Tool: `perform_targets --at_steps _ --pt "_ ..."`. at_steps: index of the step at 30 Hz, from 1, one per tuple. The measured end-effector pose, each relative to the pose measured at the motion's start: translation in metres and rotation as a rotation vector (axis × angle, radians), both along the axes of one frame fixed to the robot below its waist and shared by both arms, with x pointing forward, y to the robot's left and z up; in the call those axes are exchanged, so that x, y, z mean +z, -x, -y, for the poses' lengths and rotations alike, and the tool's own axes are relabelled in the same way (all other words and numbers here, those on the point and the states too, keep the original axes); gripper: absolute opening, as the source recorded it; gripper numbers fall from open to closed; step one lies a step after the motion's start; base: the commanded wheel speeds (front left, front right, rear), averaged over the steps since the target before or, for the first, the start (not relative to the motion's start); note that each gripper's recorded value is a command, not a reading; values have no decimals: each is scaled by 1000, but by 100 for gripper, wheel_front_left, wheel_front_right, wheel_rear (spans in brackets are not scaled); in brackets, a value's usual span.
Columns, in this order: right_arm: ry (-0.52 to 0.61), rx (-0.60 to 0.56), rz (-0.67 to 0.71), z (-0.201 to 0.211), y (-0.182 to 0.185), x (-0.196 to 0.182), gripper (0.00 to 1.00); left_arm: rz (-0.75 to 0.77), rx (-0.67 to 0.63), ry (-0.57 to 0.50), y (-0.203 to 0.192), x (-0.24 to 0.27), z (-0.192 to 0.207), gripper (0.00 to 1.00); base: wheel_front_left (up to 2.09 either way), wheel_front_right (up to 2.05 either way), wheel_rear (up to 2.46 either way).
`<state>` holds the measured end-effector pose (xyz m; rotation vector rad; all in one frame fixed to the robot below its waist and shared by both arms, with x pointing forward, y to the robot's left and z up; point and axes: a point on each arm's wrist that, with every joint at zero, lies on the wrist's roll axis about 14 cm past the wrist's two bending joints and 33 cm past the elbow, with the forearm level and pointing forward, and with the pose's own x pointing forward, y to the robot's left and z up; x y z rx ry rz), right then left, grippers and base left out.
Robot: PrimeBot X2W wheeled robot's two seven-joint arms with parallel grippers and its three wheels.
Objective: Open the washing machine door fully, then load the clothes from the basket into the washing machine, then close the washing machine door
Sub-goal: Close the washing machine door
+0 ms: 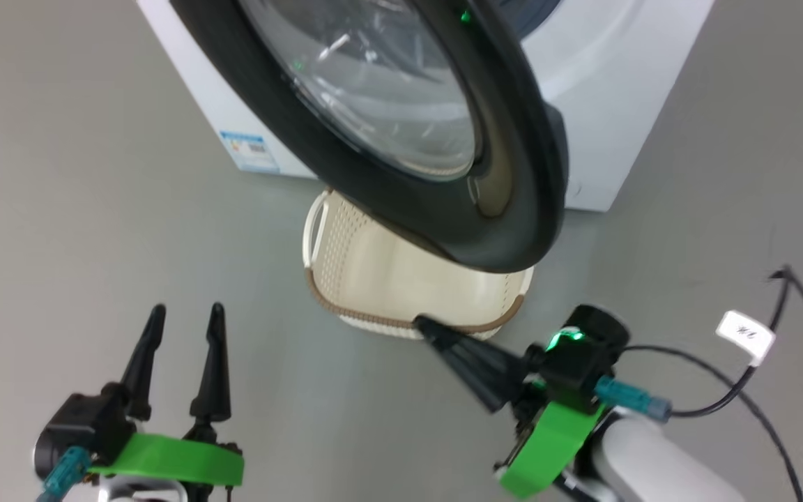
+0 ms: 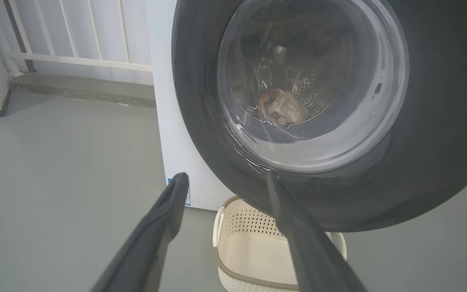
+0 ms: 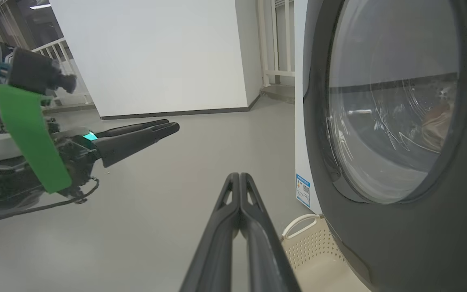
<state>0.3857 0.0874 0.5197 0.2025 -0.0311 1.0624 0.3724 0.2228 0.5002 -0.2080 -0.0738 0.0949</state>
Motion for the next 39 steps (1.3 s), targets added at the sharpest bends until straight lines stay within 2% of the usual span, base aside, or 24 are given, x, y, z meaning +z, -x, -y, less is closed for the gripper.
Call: perform_targets --at_steps 5,10,17,26,33,39 --pt "9 -74 -31 9 -30 -21 0 -19 -9 4 -10 -7 3 100 0 0 0" --pt "-6 -143 -22 15 -61 -24 0 -32 -19 17 -19 -13 5 100 0 0 0" --pt "-53 -285 15 37 -108 -18 0 -53 -27 16 -32 -22 7 100 0 0 0" --pt "-104 -406 62 61 -154 -9 0 -81 -51 18 -47 -36 13 100 0 0 0" --pt "-120 -438 121 66 -183 0 0 -96 -72 21 -59 -45 18 100 0 0 0" --pt "-140 -544 154 91 -215 1 0 -125 -92 27 -68 -60 24 100 0 0 0"
